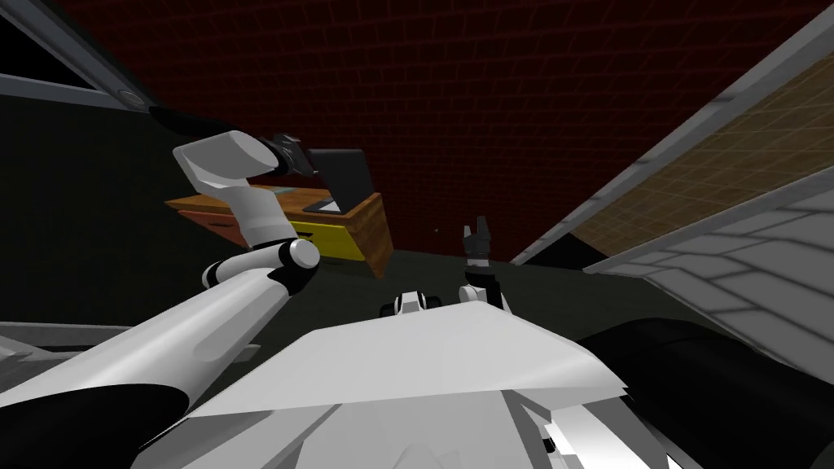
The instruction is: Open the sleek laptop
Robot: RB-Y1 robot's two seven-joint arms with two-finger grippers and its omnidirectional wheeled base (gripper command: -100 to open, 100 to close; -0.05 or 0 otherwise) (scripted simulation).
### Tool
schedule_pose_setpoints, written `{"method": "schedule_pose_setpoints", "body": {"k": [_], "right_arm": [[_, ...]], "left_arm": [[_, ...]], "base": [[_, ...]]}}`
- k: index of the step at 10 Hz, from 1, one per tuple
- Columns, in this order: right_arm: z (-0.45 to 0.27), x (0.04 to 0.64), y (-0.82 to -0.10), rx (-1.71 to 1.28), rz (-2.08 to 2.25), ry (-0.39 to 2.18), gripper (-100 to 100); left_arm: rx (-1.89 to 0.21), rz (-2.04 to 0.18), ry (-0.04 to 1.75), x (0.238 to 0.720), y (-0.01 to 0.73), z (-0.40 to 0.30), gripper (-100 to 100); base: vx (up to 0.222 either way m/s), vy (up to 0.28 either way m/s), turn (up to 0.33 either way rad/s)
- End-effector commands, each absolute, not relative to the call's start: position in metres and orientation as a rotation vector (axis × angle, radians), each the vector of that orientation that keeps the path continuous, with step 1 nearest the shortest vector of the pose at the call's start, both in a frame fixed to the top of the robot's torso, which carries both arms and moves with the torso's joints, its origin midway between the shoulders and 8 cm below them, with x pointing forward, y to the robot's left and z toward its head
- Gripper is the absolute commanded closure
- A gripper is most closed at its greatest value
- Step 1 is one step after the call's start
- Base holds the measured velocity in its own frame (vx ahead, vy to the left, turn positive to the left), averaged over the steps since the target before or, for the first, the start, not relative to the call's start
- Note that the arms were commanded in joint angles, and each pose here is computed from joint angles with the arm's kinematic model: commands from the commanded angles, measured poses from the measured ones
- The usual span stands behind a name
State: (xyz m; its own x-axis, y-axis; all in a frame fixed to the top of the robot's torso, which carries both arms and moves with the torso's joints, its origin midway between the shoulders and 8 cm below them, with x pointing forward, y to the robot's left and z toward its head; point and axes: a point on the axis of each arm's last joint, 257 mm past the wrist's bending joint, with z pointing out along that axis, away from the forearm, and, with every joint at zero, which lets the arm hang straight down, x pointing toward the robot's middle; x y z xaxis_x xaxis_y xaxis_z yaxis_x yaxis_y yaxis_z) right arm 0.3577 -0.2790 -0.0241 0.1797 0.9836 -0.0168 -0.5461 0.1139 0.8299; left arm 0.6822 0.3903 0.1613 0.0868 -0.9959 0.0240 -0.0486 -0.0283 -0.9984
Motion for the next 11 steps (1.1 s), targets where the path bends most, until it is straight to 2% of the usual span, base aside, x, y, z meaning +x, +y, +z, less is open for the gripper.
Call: {"method": "schedule_pose_setpoints", "body": {"k": [1,2,7,9,11], "right_arm": [[-0.024,0.358,-0.279,0.800,1.262,0.689,0],[-0.024,0.358,-0.279,0.800,1.262,0.689,0],[-0.024,0.358,-0.279,0.800,1.262,0.689,0],[-0.024,0.358,-0.279,0.800,1.262,0.689,0],[-0.024,0.358,-0.279,0.800,1.262,0.689,0]], "left_arm": [[-1.326,-1.087,1.106,0.678,0.437,0.168,-100],[-1.338,-1.084,1.114,0.681,0.437,0.162,-100],[-1.393,-0.961,0.953,0.658,0.551,0.170,-100],[-1.417,-0.931,0.949,0.652,0.569,0.165,-100],[-1.440,-0.884,0.894,0.637,0.611,0.167,-100]], "base": [[-0.085,0.033,-0.332],[-0.046,0.016,-0.062],[-0.111,0.009,-0.355],[-0.072,0.006,-0.164],[-0.085,0.001,-0.338]]}}
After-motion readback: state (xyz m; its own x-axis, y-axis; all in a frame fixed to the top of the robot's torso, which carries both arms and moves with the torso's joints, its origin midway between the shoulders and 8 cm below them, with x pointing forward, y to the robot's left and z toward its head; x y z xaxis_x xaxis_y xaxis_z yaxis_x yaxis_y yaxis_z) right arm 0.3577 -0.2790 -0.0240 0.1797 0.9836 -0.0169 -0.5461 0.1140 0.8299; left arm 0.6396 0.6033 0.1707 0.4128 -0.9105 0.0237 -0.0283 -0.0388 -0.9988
